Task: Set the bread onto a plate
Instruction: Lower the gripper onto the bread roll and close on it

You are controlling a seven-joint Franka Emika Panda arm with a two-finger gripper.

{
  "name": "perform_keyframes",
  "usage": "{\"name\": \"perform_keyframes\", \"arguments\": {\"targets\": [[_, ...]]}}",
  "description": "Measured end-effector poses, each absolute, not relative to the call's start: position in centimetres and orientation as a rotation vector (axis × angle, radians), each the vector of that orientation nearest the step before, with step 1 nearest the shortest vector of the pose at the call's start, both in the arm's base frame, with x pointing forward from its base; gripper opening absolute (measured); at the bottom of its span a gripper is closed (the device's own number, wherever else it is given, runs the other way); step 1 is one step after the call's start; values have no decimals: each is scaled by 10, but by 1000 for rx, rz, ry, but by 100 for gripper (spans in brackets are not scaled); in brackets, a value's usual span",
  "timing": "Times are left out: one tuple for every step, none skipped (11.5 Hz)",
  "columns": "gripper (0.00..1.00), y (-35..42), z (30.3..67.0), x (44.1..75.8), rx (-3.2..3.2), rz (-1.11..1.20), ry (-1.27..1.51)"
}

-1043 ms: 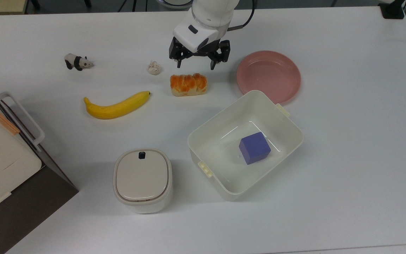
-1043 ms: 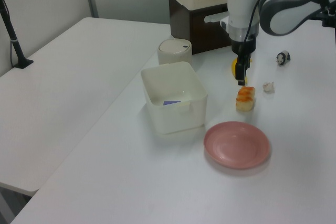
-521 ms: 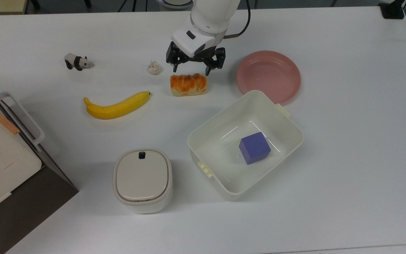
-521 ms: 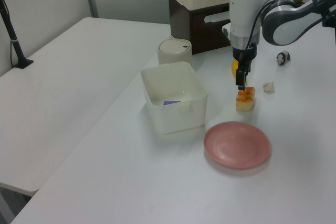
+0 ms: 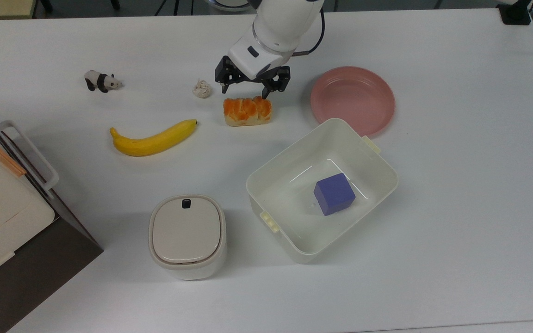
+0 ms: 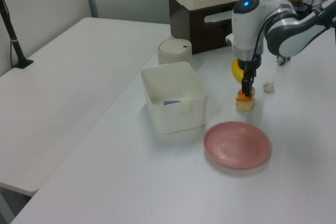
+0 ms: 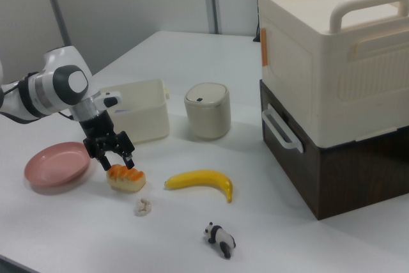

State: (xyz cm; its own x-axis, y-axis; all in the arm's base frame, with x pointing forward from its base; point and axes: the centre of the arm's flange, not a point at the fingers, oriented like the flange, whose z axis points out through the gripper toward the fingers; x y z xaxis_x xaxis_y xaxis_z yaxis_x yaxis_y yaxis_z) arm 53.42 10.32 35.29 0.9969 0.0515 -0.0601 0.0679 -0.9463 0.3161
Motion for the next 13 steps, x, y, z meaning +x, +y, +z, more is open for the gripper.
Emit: {"name": "perform_keyframes", "arguments": {"targets": [[100, 108, 348, 534, 2803, -76, 113], [100, 113, 344, 533, 2785, -73, 147], [100, 120, 341, 532, 2762, -68, 189], [100, 128, 339, 530, 2738, -62, 249], [100, 133, 339, 529, 2725, -62, 309], [100, 139, 339, 528, 2713, -68, 395], [100, 143, 340, 528, 2704, -76, 460], [100, 144, 339, 527, 2694, -88, 520], [100, 143, 338, 528, 2681, -105, 588], [100, 142, 335, 528, 2670, -125, 645], [100, 139, 332, 529, 2657, -148, 708], [100, 134, 330, 530, 2639, -175, 784], [100, 129, 328, 531, 2619, -199, 862]]}}
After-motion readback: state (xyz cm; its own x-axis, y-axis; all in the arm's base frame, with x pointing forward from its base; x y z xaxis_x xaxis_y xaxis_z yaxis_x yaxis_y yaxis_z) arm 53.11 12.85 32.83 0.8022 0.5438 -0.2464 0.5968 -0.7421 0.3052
